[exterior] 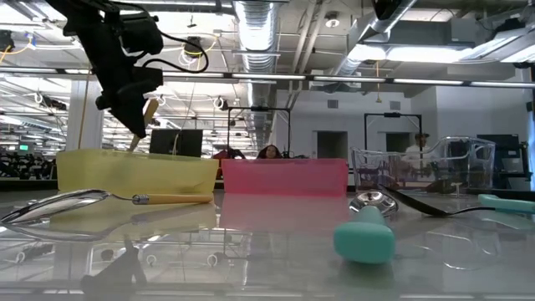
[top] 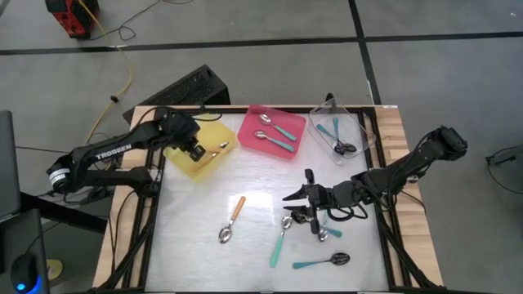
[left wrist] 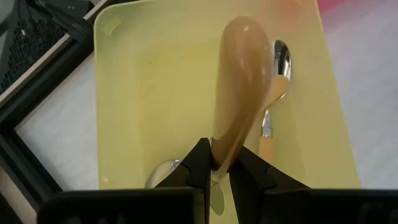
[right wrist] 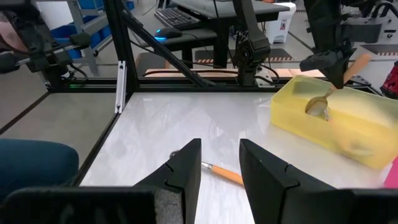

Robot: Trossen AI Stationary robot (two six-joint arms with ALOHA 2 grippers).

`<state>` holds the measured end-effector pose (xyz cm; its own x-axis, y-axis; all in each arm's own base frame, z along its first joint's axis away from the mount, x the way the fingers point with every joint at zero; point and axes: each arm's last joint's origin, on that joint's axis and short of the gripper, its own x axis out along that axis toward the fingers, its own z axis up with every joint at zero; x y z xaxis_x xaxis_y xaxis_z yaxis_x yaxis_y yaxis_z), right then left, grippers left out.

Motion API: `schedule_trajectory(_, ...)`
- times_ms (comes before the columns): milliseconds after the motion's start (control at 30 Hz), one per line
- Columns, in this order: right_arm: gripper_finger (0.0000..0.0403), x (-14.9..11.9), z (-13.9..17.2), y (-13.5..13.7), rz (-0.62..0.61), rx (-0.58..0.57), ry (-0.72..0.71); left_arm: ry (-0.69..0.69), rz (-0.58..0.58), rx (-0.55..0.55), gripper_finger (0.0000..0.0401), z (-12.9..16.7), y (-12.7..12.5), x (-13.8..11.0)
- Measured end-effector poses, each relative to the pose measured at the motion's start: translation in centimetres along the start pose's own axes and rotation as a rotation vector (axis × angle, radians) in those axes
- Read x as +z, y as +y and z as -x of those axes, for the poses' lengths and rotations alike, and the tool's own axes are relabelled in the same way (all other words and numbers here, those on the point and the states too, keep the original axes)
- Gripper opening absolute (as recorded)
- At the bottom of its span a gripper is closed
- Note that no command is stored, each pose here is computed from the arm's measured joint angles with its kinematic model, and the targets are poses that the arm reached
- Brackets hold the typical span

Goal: Sort silverware by color (type)
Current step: Put the yellow spoon into the yellow bin

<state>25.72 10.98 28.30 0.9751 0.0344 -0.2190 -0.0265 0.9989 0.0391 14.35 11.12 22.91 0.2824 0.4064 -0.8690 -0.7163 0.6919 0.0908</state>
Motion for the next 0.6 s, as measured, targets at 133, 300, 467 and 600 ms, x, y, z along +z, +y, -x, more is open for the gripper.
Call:
schedule_trajectory(133, 0.0134, -0.06, 0.00, -0.01, 0.003, -0.001, 0.005, -0.001, 0.008, -0.007, 0.0021, -0.08, 0.22, 0.08)
schedule_trajectory(300, 0.0134, -0.05, 0.00, -0.01, 0.003, -0.001, 0.005, 0.002, -0.003, -0.024, 0.0021, -0.09, 0.25, 0.07)
schedule_trajectory(467, 0.0134, -0.11, 0.00, -0.02, 0.005, -0.001, 0.011, 0.010, -0.005, -0.036, 0.0021, -0.10, 0.22, -0.01)
schedule_trajectory(600, 0.0134, -0.15, -0.01, -0.02, 0.007, -0.002, 0.015, 0.014, -0.006, -0.038, 0.0021, -0.10, 0.21, -0.05)
